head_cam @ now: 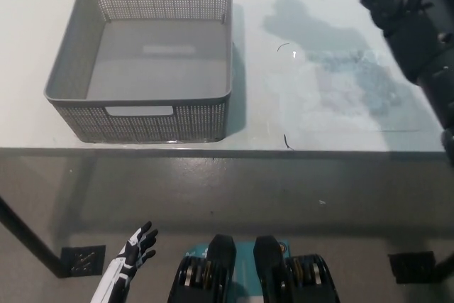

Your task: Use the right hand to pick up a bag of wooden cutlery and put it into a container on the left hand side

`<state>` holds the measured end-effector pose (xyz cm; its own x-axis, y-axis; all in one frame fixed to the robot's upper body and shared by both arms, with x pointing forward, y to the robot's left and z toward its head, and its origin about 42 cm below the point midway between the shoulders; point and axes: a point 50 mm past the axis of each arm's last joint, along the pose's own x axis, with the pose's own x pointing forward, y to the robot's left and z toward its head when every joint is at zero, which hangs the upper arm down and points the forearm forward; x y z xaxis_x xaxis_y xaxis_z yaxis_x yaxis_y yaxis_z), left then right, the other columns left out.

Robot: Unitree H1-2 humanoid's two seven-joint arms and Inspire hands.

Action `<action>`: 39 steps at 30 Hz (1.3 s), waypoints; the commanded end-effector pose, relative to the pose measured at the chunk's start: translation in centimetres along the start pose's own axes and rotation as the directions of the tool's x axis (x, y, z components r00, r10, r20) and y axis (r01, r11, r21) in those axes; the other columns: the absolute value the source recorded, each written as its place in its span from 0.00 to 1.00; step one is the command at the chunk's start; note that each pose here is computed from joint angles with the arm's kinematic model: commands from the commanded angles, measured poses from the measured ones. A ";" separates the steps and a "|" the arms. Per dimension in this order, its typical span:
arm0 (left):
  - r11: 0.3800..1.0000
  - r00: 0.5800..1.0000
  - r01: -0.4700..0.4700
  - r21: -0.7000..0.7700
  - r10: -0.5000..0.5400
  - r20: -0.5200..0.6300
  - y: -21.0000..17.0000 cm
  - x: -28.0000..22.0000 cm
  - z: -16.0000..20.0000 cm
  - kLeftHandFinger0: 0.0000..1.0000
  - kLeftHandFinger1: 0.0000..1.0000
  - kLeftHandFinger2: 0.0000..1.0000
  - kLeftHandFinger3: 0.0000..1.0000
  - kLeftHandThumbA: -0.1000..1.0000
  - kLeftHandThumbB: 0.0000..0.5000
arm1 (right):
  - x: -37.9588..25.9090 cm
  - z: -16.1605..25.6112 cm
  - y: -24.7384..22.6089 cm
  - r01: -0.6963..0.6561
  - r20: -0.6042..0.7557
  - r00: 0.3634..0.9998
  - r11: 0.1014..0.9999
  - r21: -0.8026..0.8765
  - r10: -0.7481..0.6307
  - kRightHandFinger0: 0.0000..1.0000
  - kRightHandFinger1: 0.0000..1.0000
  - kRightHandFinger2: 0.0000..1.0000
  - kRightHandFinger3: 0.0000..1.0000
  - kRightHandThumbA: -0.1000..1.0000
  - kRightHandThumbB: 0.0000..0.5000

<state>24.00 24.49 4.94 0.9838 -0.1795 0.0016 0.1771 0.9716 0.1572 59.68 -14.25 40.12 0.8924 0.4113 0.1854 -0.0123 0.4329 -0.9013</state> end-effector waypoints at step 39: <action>0.996 0.997 0.054 0.064 -0.057 0.044 0.3 0.7 1.2 1.00 1.00 1.00 1.00 1.00 0.26 | 4.5 15.9 3.5 -0.180 0.109 0.977 0.982 -0.054 0.185 1.00 1.00 1.00 1.00 0.68 0.81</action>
<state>24.45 24.25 5.31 0.9759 -0.2180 0.0060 0.2128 0.9580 0.1922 56.10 2.02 38.89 0.8046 0.5919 0.0478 -0.1780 0.3171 -0.9315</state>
